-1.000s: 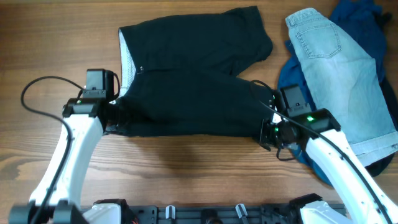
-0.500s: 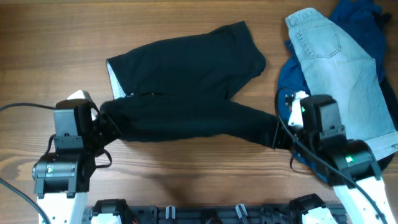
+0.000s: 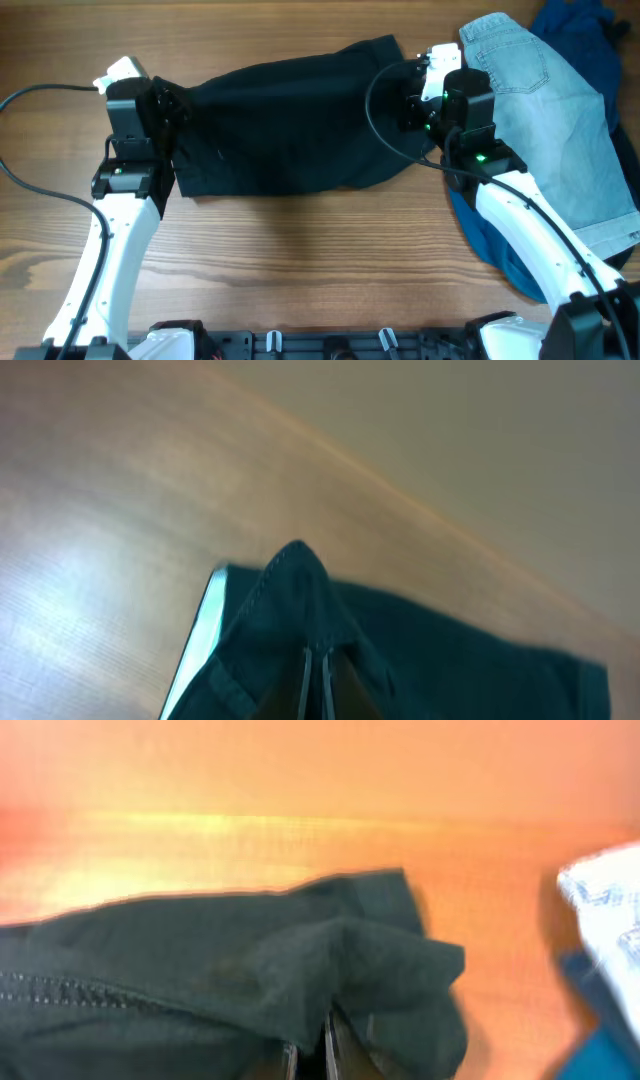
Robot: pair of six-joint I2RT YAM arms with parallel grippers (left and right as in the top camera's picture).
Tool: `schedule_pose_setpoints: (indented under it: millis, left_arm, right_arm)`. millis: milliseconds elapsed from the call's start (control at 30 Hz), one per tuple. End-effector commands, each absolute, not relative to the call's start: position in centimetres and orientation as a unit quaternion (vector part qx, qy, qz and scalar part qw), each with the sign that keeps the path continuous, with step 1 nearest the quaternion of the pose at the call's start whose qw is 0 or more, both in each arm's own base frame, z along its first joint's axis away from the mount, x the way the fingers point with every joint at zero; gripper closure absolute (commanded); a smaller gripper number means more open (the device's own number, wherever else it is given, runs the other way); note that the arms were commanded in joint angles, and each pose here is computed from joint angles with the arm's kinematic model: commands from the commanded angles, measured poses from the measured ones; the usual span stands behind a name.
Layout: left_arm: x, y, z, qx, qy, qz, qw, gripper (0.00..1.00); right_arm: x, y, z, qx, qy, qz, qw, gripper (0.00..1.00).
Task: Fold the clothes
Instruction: 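Fold the leg hems up onto the waistband with both grippers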
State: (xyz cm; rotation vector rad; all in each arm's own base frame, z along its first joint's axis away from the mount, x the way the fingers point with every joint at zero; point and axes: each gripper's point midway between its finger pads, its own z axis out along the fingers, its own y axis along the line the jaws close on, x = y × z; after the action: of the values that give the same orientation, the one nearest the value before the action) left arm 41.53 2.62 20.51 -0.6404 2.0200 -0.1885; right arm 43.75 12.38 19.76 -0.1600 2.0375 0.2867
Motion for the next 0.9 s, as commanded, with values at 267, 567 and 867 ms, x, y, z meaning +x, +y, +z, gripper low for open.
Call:
schedule_pose_setpoints:
  millis: [267,567,867]
  left_arm:
    - [48.0,4.5,16.5,-0.265,0.804,-0.042,0.531,0.96]
    - [51.5,4.8,12.9,-0.266,0.782,-0.047,0.562,0.94]
    - [51.7,5.3,12.2,-0.249,0.785,-0.018,0.567,0.0]
  right_arm:
    - [49.7,12.9,13.8,-0.073,0.828,0.092,0.549,0.96]
    - [52.8,13.5,8.9,-0.067,0.799,0.094,0.591,0.96]
    - [56.5,14.5,12.3,-0.065,0.775,0.1,0.621,0.01]
